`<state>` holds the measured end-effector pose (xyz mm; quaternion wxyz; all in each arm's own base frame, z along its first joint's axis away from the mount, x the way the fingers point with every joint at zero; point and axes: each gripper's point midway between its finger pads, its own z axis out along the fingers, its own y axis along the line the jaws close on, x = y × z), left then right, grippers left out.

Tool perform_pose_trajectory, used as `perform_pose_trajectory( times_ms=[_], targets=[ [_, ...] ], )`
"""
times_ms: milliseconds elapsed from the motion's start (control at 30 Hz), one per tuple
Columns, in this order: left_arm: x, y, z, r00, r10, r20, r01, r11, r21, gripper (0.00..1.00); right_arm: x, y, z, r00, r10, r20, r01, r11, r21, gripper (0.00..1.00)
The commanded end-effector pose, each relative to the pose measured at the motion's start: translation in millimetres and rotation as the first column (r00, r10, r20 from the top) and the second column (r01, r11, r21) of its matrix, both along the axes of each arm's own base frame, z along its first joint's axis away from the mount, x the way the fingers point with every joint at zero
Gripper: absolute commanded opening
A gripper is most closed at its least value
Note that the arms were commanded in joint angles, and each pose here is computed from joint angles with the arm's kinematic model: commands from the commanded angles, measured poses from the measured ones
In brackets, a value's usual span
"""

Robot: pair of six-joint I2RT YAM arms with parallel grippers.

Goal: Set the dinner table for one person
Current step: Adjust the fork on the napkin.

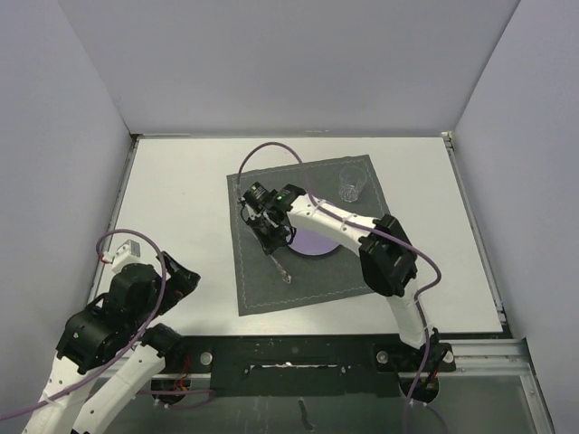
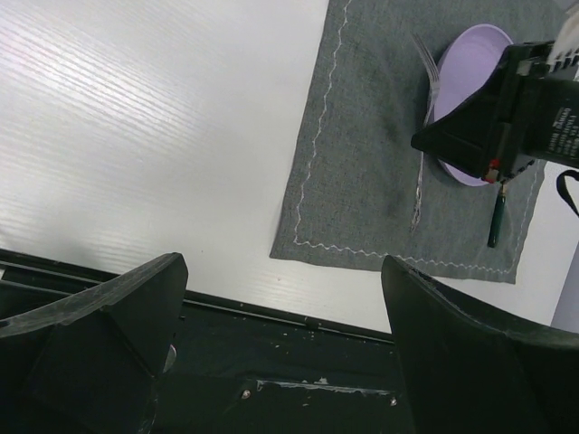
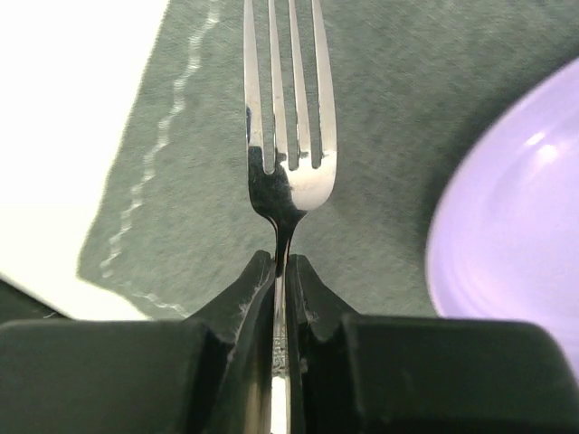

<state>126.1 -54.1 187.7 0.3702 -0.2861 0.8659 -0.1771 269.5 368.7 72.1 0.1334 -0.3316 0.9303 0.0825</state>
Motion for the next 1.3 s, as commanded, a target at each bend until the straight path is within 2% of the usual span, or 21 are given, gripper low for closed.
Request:
perform_pose_trajectory(
  times_ms=[0,167,267,333,633,767,933,1200,1267],
  targets=[
    [7,-14,3,0.999,-0.017,0.041,0.020,0.997,-0.078,0.89,-24,58,57,0.992,0.103,-0.077,-0.058,0.892,0.449,0.00],
    [8,-20,2,0.998,-0.024,0.058,0.030,0.992,-0.119,0.89,-65,78,89,0.944,0.296,-0.144,-0.090,0.653,0.752,0.00],
    [7,-20,-7,0.999,-0.025,0.038,0.029,0.993,-0.114,0.88,-77,75,89,0.912,0.355,-0.208,-0.013,0.530,0.848,0.00],
    [7,-20,-8,0.999,-0.026,0.035,0.030,0.993,-0.111,0.88,-75,73,83,0.903,0.373,-0.214,0.004,0.492,0.870,0.00],
    [5,-19,-8,0.999,-0.026,0.026,0.028,0.994,-0.101,0.88,-51,70,52,0.898,0.340,-0.281,0.096,0.470,0.877,0.00],
    [5,-17,-6,0.999,-0.025,0.026,0.027,0.995,-0.092,0.88,-41,71,41,0.901,0.313,-0.300,0.116,0.493,0.863,0.00],
    [5,-15,0,0.999,-0.025,0.036,0.027,0.996,-0.083,0.88,-33,69,24,0.912,0.275,-0.304,0.110,0.551,0.827,0.01],
    [5,-14,1,0.999,-0.024,0.041,0.027,0.997,-0.078,0.88,-26,65,19,0.929,0.235,-0.287,0.091,0.606,0.791,0.53],
    [5,-14,2,0.999,-0.026,0.042,0.030,0.997,-0.078,0.88,-26,65,21,0.931,0.234,-0.281,0.085,0.610,0.788,0.61]
  ],
)
